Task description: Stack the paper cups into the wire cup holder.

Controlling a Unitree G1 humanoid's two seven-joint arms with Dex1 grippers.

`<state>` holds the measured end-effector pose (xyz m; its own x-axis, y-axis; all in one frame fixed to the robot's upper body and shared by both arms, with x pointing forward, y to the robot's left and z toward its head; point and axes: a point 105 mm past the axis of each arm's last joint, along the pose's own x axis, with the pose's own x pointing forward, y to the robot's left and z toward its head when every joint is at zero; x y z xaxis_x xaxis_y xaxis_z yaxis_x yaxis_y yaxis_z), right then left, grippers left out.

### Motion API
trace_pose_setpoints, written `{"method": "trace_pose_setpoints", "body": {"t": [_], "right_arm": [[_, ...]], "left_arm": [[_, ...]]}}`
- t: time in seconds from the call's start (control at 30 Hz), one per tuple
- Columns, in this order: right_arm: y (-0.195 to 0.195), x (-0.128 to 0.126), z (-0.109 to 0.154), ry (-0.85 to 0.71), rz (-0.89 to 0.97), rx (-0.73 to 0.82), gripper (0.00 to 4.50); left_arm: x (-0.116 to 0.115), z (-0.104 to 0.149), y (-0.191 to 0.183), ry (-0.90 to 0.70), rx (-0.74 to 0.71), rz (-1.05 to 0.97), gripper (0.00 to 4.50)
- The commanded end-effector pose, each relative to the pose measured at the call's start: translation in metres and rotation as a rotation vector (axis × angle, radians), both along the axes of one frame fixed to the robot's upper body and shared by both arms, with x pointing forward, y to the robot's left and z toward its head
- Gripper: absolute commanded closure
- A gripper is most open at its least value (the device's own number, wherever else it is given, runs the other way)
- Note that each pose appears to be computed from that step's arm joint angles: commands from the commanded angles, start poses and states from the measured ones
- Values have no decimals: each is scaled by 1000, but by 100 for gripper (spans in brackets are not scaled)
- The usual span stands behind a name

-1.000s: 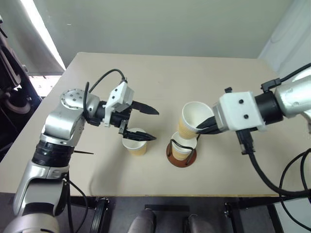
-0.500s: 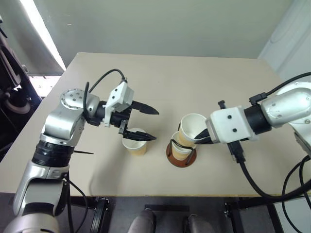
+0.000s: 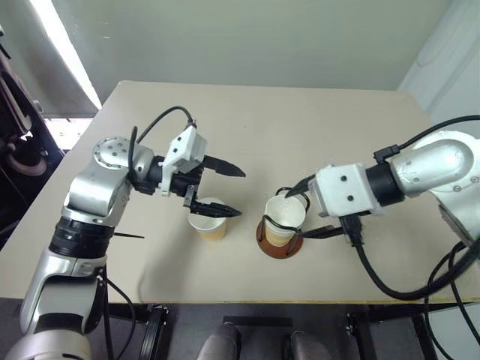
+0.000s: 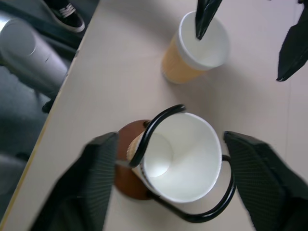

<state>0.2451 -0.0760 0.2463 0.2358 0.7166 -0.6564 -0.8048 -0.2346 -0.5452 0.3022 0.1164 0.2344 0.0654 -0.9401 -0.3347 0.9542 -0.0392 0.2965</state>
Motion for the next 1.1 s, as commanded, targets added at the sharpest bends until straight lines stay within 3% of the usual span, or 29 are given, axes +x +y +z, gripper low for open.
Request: {"method": "trace_pose_setpoints", "body": {"t": [0.03,0.27,0.43,0.77,1.1], "right_arm": [[0,5,25,-52,-54,114,103],[3,-2,53,35,-92,326,103],[3,-14,63,106,-71,397,103],[4,-23,51,178,-74,412,103],[4,-19,46,162,-96,442,103]], "left_arm": [[-7,11,5,-52,1,10,0],[-22,-2,21,-103,180,4,0],[-23,-4,29,-133,262,2,0],[-20,-23,61,-94,439,19,0],[-13,-46,67,-116,540,-15,0]]}}
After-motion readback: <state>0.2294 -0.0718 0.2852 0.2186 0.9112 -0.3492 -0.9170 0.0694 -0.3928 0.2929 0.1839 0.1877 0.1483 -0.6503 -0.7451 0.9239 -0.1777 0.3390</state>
